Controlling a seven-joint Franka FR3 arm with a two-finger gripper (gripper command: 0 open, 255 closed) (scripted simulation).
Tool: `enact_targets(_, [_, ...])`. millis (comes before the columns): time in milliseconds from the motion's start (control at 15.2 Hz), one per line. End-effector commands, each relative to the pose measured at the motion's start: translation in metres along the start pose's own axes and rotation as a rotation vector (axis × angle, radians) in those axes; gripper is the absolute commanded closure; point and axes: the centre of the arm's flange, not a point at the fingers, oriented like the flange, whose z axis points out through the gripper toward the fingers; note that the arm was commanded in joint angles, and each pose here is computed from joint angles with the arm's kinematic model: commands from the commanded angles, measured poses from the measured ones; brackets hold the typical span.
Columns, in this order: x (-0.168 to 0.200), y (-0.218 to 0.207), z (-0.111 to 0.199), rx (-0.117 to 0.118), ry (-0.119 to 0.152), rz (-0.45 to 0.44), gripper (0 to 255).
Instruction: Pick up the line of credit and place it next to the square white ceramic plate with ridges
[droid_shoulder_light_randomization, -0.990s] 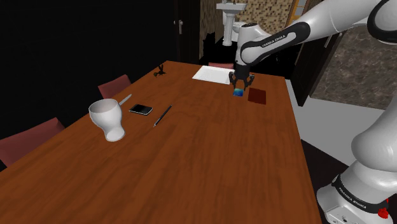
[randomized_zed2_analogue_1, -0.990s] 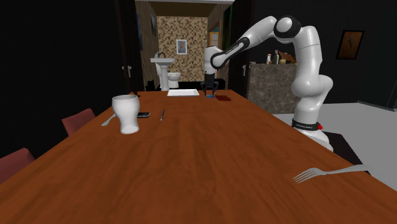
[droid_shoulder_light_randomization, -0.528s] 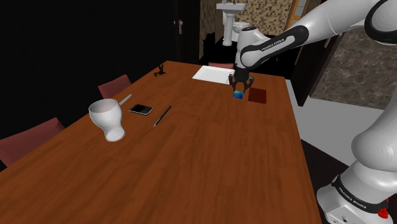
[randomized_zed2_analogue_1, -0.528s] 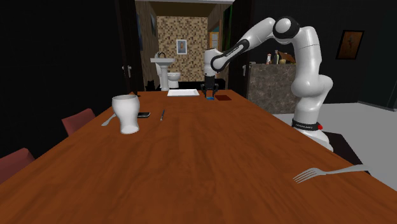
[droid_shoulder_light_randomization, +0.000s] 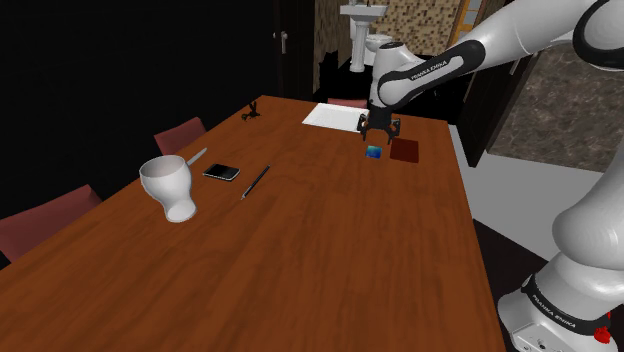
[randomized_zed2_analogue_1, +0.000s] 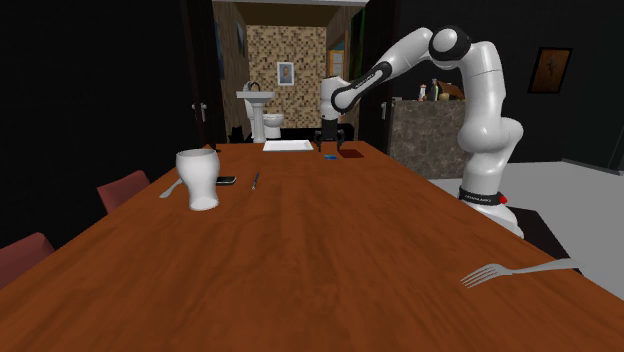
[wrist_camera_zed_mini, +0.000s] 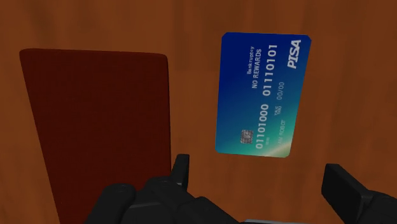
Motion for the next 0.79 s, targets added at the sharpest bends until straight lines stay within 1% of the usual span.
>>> enact_targets(0, [0.000, 0.000, -0.013, 0.000, 0.000, 0.000, 0])
enact_targets(198, [0.000, 0.000, -0.050, 0.000, 0.000, 0.000, 0])
enact_targets(726, [0.000, 0.000, -0.050, 0.000, 0.000, 0.000, 0])
